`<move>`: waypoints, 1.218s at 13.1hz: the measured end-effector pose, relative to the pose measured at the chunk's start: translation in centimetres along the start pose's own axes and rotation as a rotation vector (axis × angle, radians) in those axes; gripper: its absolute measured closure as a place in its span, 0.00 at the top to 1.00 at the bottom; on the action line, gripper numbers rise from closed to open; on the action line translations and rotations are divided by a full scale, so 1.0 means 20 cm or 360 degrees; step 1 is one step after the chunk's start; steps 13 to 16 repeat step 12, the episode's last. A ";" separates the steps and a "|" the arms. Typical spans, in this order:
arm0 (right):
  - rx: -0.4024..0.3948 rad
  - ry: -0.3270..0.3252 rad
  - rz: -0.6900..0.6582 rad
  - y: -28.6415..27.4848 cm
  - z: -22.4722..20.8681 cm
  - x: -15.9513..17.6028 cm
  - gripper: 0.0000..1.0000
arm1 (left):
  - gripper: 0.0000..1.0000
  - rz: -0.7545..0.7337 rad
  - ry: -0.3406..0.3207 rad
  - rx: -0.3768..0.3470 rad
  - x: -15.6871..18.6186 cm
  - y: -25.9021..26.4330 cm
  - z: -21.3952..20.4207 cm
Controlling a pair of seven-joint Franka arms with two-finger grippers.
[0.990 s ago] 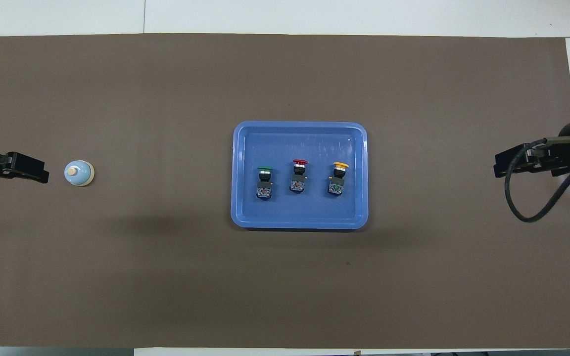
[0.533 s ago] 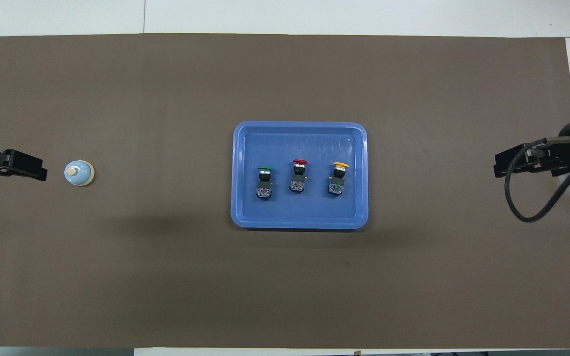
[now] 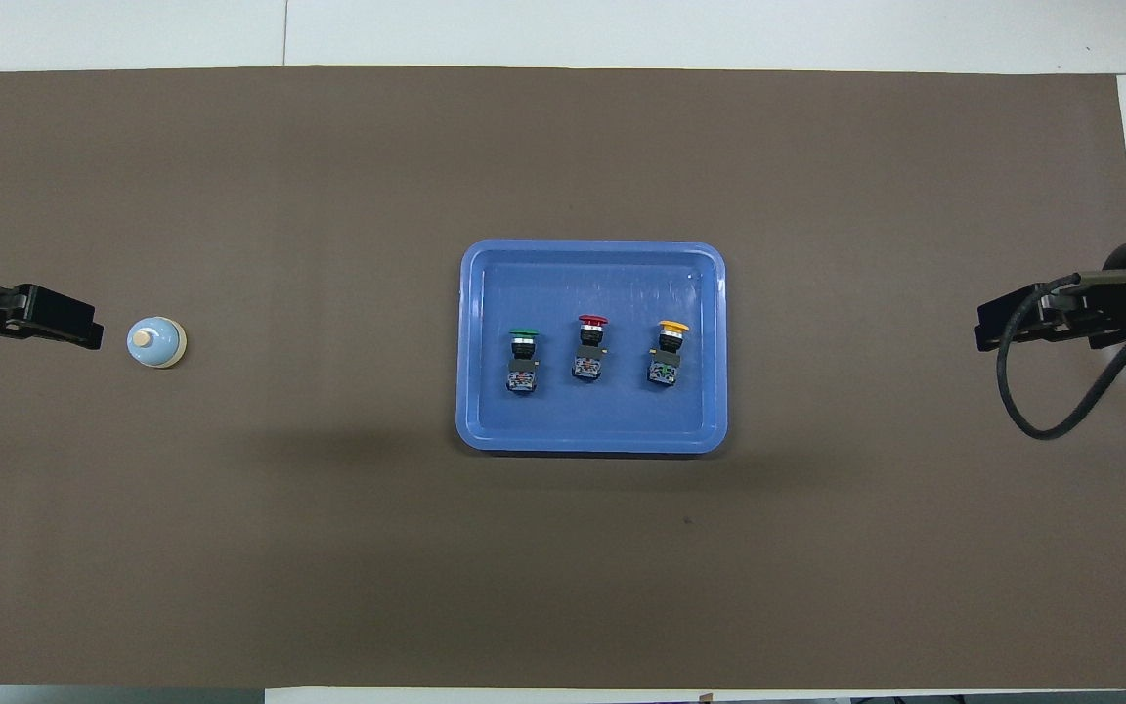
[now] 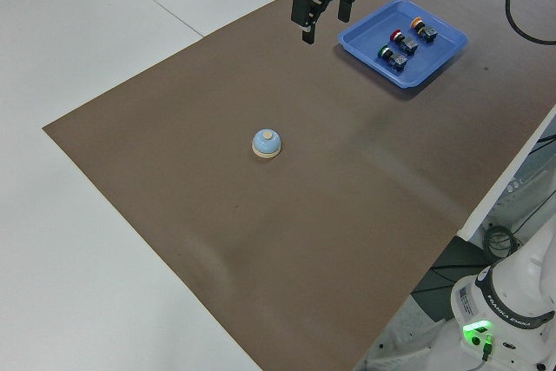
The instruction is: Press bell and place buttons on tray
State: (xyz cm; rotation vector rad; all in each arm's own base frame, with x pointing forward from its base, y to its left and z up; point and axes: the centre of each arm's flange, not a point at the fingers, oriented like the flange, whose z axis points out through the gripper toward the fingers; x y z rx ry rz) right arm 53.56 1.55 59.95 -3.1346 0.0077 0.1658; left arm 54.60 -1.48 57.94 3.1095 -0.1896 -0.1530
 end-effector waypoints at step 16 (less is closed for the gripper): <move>0.0000 0.0000 0.0000 0.00 0.00 0.00 1.00 | 1.00 -0.0024 0.0016 0.0001 0.01 0.00 0.00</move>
